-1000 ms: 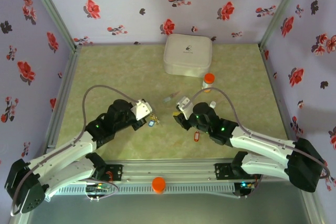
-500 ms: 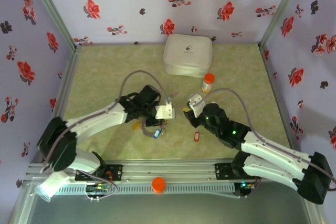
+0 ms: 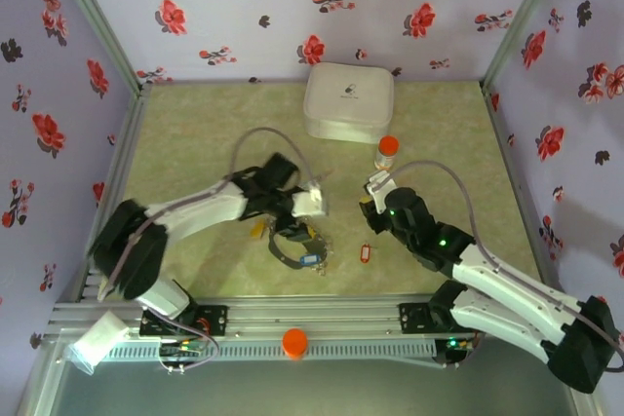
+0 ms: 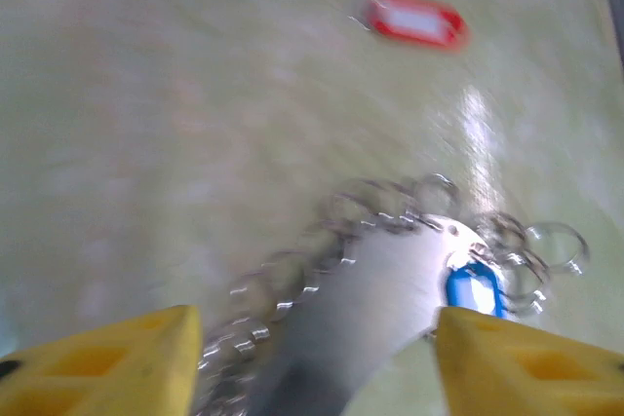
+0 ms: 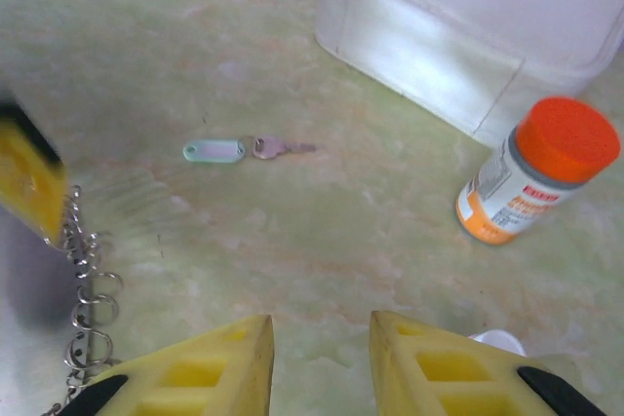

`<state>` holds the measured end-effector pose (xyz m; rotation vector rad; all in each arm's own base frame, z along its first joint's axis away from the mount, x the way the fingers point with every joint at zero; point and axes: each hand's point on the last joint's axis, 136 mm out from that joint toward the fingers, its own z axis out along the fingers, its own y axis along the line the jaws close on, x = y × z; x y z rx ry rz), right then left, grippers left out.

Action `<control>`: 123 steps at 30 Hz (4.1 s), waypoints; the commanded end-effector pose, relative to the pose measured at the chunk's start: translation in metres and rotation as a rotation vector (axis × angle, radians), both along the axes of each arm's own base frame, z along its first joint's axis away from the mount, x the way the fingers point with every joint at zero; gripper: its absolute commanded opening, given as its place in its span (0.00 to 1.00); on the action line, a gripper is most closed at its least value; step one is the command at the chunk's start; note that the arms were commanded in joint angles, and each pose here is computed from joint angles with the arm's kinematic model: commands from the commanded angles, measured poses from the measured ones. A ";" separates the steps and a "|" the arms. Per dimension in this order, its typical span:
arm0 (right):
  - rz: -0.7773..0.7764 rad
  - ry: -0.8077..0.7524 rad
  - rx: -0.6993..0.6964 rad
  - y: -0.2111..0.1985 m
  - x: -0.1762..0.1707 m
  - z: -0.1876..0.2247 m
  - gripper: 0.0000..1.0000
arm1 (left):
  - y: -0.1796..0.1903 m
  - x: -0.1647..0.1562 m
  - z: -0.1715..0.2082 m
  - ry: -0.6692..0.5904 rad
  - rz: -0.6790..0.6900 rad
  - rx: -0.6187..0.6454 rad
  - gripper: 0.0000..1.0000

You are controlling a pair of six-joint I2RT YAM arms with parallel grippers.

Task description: Put the keys on the keyring

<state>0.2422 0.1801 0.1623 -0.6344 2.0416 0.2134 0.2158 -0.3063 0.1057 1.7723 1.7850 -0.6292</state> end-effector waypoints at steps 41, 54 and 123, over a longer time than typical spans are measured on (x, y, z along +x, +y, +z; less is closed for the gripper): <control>-0.087 0.856 0.003 0.181 0.033 -0.111 0.33 | 0.169 0.119 0.024 0.305 1.491 -0.672 0.68; -0.292 0.932 0.135 0.196 0.043 -0.126 0.35 | 0.171 0.115 0.028 0.289 1.477 -0.675 0.68; -0.254 0.988 0.045 0.210 0.028 -0.136 0.00 | 0.177 0.113 0.029 0.245 1.483 -0.654 0.67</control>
